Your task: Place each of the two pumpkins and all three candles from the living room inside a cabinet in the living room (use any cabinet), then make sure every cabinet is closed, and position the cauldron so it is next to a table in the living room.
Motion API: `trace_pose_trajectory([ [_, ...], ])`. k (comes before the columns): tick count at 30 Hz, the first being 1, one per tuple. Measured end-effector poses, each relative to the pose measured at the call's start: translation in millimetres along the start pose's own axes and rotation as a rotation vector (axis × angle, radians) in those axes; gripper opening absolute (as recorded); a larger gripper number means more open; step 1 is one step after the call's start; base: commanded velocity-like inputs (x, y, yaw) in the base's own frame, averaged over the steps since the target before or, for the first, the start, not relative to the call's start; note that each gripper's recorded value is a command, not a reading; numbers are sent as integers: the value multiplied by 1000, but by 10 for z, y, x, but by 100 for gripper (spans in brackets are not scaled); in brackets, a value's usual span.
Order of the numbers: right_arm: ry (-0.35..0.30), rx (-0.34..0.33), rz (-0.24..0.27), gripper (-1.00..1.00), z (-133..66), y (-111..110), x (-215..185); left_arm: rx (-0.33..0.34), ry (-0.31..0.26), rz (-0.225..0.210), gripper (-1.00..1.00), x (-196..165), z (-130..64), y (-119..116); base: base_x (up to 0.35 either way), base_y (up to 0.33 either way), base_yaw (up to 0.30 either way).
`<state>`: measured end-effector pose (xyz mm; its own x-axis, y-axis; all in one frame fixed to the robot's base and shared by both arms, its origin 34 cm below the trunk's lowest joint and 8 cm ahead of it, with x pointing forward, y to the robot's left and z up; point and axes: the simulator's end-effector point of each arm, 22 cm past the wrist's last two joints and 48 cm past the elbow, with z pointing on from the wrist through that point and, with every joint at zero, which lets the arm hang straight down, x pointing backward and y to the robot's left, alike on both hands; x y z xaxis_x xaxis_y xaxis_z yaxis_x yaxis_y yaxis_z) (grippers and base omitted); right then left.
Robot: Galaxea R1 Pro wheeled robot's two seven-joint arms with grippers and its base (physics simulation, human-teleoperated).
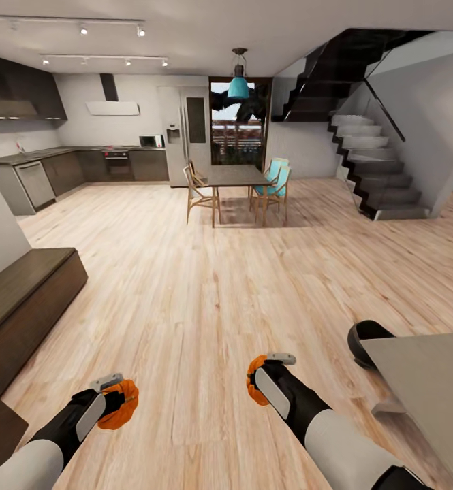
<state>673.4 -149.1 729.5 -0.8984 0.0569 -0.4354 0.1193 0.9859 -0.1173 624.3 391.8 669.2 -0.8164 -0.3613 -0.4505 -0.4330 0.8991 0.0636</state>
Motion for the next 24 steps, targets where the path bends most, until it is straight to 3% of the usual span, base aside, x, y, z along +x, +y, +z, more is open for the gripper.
trace_pose_trajectory([
  [11,-12,-33,-6,-100,-97,241,-29,2,3,-2,-100,17,-2,-29,330,0,0],
  [15,-48,-56,3,-100,-187,322,-176,1,2,-2,-100,12,-2,-23,330,8,0],
  [24,-66,-66,6,-100,-234,354,-244,3,3,-5,-100,19,-3,-37,330,72,6],
])
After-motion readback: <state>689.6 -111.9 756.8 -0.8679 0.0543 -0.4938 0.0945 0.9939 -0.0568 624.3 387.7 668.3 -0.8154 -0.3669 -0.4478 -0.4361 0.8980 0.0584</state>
